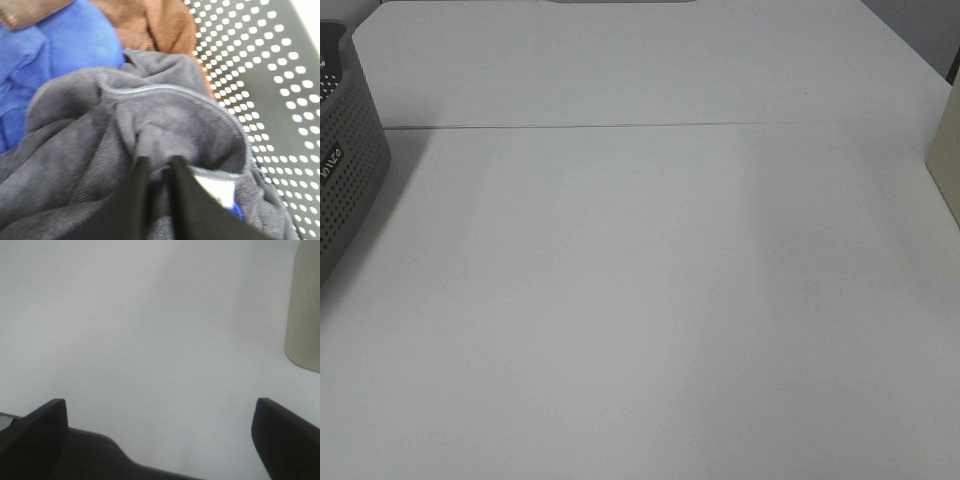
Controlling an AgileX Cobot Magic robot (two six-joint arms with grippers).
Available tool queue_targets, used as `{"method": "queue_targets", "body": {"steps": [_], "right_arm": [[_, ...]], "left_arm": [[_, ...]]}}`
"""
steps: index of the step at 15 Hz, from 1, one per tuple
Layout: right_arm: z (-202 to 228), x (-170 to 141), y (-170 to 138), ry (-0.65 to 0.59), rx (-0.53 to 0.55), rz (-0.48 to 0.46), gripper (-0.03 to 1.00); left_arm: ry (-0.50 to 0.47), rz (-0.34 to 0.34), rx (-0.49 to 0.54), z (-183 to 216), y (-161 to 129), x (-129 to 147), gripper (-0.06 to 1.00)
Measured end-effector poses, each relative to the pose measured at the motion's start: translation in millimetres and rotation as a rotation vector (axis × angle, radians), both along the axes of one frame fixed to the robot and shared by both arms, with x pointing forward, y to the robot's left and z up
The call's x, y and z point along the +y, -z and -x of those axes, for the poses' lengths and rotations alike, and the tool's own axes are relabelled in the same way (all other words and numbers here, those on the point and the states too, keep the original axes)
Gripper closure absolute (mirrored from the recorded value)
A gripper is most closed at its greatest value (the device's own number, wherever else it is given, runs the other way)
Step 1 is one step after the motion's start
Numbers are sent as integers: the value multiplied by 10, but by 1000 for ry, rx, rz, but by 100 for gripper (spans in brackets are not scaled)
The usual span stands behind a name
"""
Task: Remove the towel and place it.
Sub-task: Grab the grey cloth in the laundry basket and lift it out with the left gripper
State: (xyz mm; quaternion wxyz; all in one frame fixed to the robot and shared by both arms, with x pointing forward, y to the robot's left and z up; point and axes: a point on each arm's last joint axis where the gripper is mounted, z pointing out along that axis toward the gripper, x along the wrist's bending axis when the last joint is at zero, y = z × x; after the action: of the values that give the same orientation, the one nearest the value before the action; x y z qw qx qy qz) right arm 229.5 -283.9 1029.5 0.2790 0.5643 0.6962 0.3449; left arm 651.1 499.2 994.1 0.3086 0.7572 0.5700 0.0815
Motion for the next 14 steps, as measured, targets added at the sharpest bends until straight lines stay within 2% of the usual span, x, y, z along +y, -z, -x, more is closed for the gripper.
{"method": "queue_targets", "body": {"steps": [2,5,8,10,14], "right_arm": [[0,0,0,0,0,0,2],[0,0,0,0,0,0,2],[0,0,0,0,0,0,2],[0,0,0,0,0,0,2],[0,0,0,0,0,0,2]], "left_arm": [[32,17,4,14,-4,-26,94],[30,43,-12,2,-20,-44,94],[49,29,-28,2,-36,-45,94],[68,-7,-69,33,-197,-62,94],[113,-85,-206,167,-736,-167,94]]}}
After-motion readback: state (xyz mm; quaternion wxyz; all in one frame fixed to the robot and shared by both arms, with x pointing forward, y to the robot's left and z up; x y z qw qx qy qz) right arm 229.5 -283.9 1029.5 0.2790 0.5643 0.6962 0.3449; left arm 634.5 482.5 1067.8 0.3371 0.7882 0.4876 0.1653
